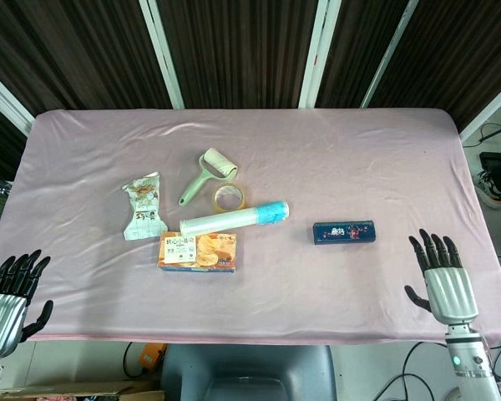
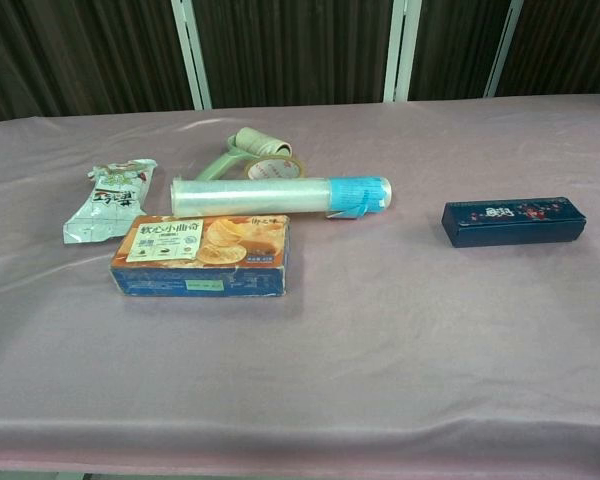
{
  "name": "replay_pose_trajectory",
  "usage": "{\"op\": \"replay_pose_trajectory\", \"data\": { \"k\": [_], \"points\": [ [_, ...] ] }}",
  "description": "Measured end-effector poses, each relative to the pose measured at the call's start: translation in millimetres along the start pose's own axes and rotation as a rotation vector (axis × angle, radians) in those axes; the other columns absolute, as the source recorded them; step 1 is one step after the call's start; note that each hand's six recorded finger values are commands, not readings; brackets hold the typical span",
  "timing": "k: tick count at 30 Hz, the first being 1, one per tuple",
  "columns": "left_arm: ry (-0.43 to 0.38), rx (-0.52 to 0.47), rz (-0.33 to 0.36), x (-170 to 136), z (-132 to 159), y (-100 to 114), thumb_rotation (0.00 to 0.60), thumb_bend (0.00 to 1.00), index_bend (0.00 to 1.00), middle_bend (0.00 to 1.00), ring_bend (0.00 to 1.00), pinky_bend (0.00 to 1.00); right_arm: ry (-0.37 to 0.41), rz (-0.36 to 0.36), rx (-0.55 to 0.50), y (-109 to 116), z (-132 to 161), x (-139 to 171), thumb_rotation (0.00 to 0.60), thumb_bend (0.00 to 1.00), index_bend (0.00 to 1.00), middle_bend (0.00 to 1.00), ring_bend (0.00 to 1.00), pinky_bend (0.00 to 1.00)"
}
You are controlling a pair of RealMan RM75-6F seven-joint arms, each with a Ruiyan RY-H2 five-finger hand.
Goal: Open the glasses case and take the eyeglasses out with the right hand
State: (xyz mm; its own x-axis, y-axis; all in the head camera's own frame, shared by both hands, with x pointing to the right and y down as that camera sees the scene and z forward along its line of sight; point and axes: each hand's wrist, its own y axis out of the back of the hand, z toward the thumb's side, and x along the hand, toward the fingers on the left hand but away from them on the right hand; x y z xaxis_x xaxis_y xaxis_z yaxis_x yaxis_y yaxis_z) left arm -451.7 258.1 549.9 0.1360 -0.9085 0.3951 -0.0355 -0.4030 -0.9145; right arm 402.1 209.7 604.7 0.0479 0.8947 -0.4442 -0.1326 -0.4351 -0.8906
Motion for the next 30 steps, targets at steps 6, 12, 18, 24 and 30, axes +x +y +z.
{"op": "replay_pose_trajectory", "data": {
  "k": [6, 12, 18, 24, 30],
  "points": [
    [0.014, 0.0, 0.004, 0.7, -1.6, 0.9, 0.6, 0.39, 0.0, 0.0, 0.0, 0.0, 0.024, 0.068, 0.06, -14.2, -7.8, -53.7, 0.6, 0.36, 0.36, 0.0, 0.0, 0.0],
    [0.025, 0.007, -0.004, 1.3, -1.1, -1.7, 0.6, 0.39, 0.0, 0.0, 0.0, 0.0, 0.042, 0.115, 0.073, -29.9, -9.6, -97.3, 0.6, 0.4, 0.45, 0.0, 0.0, 0.0],
    [0.031, 0.008, -0.011, 2.5, -1.5, -2.9, 0.6, 0.39, 0.0, 0.0, 0.0, 0.0, 0.041, 0.117, 0.065, -39.3, -6.3, -121.7, 0.6, 0.42, 0.49, 0.01, 0.0, 0.0],
    [0.037, 0.011, -0.016, 3.2, -2.3, -3.6, 0.6, 0.39, 0.0, 0.0, 0.0, 0.0, 0.053, 0.138, 0.071, -45.4, 2.2, -135.7, 0.6, 0.43, 0.51, 0.01, 0.0, 0.0],
    [0.04, 0.012, -0.018, 3.0, -2.3, -3.5, 0.6, 0.39, 0.0, 0.0, 0.0, 0.0, 0.079, 0.16, 0.081, -50.9, 14.2, -140.9, 0.6, 0.44, 0.52, 0.01, 0.0, 0.0]
  ]
}}
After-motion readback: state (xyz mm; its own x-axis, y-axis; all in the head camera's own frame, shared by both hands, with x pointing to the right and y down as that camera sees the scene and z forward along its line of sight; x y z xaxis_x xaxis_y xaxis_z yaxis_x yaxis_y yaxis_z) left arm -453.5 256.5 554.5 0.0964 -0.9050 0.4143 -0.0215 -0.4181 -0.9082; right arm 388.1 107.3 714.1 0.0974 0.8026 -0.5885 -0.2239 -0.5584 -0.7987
